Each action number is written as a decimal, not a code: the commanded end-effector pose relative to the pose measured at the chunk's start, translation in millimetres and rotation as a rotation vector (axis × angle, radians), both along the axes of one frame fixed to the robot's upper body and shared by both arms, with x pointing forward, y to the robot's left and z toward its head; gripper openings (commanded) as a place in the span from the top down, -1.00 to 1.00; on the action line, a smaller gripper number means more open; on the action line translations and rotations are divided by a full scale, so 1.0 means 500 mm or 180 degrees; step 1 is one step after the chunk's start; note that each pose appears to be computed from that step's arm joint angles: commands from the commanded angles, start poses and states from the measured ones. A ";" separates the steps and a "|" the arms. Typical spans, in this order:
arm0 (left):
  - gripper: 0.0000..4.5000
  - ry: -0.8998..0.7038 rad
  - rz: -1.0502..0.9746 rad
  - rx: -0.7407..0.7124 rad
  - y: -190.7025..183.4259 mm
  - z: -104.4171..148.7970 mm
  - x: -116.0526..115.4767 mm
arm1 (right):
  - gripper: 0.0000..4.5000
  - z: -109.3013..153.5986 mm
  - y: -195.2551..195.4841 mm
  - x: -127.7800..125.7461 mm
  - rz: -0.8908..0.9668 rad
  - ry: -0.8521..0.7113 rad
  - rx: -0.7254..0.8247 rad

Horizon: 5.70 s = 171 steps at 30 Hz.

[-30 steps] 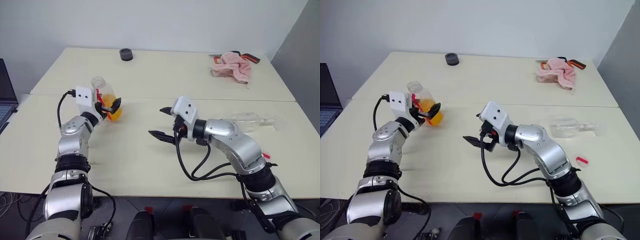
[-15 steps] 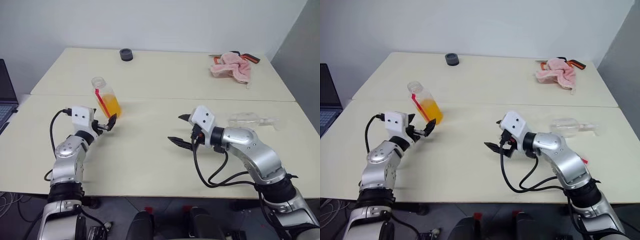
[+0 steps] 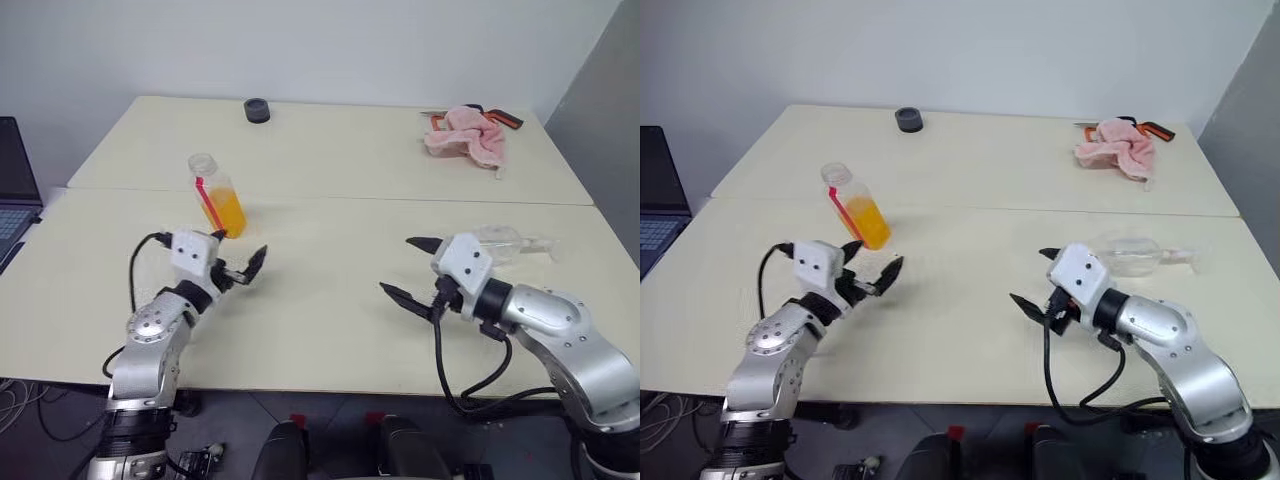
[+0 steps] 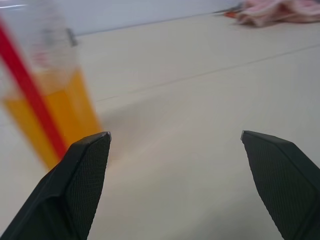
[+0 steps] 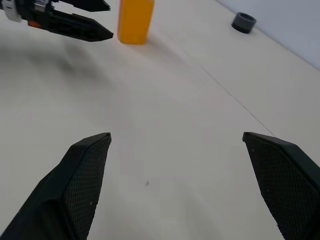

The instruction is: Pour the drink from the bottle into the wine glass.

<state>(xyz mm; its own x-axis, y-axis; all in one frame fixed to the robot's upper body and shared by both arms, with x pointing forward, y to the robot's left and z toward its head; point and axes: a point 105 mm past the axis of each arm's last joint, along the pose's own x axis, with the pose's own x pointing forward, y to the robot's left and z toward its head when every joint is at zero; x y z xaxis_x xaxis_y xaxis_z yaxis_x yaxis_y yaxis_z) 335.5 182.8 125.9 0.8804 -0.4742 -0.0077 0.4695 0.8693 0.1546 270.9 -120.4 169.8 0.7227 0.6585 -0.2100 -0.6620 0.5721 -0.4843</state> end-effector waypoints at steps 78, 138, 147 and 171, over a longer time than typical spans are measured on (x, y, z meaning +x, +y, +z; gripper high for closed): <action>-1.00 0.0221 -0.1679 0.0289 -0.084 0.067 -0.069 | 0.96 -0.042 -0.004 0.209 -0.0864 -0.1010 0.0369; -1.00 -0.0194 -0.1029 0.0277 -0.020 0.146 -0.053 | -0.98 -0.135 0.172 0.224 0.0006 0.0377 0.1114; -1.00 -0.0138 -0.1013 0.0236 -0.023 0.130 -0.055 | -0.98 -0.129 0.122 0.164 0.0071 0.0511 0.0982; -1.00 -0.0002 0.1365 -0.0275 0.214 0.042 -0.009 | -0.98 -0.020 0.128 0.002 0.1051 0.0563 0.0872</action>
<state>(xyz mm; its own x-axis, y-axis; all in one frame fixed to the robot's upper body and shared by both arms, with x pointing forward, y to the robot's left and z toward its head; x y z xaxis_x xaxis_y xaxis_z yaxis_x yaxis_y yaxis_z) 329.3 283.4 135.0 0.9960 -0.0876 -0.0197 0.0886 0.9944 0.0572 276.2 -61.8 145.3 0.4525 0.8806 -0.1405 -0.8866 0.4273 -0.1768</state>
